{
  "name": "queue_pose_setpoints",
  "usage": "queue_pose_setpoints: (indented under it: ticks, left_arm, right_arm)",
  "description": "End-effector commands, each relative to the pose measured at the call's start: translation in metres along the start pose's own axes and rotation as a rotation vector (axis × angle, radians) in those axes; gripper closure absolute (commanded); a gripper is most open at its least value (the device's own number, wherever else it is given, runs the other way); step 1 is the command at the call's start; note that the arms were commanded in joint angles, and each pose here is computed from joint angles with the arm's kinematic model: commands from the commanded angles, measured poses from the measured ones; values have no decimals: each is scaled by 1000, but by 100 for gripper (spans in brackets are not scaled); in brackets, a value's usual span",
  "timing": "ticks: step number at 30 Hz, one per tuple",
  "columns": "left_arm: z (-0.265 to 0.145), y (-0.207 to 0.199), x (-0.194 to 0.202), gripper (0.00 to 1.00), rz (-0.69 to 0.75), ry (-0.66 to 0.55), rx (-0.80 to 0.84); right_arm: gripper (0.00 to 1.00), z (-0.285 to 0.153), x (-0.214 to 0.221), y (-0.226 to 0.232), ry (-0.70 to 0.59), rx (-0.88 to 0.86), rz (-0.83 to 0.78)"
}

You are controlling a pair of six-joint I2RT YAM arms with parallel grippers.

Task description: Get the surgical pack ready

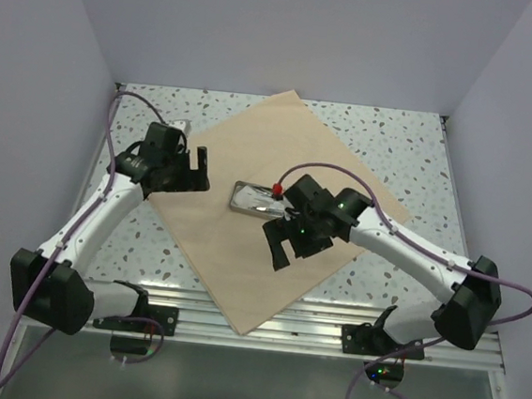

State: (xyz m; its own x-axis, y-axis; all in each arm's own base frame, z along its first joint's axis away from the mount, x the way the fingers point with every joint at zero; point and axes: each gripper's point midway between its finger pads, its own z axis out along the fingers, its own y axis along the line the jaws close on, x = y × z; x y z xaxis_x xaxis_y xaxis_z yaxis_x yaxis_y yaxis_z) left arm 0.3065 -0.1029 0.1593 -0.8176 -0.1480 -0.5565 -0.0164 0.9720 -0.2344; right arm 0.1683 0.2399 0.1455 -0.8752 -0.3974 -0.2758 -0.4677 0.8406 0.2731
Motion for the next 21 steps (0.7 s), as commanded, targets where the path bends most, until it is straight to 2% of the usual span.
queue_pose_setpoints:
  ticks: [1,3,6,8,13,15,19,21]
  left_arm:
    - [-29,20,1,0,-23,-81,-81]
    - [-48,16,0,0,-30,-136,-46]
    - [-62,14,9,0,-58,-156,-15]
    - [-61,11,20,0,-83,-129,16]
    - [-64,10,40,0,-156,-98,39]
    - [-65,12,48,0,-180,-79,30]
    - [-67,16,62,0,-236,-41,4]
    - [-70,18,65,0,-245,-38,-1]
  right_arm:
    - [1,-8,23,39,-45,-44,-158]
    - [1,-2,45,39,-17,-15,-215]
    - [1,0,69,58,-29,-65,-289]
    - [1,2,83,79,-20,-124,-340]
    - [2,21,114,121,-7,-120,-505]
    - [7,27,113,132,-30,-88,-540]
    - [33,64,121,148,-8,11,-628]
    - [35,77,119,156,-24,31,-649]
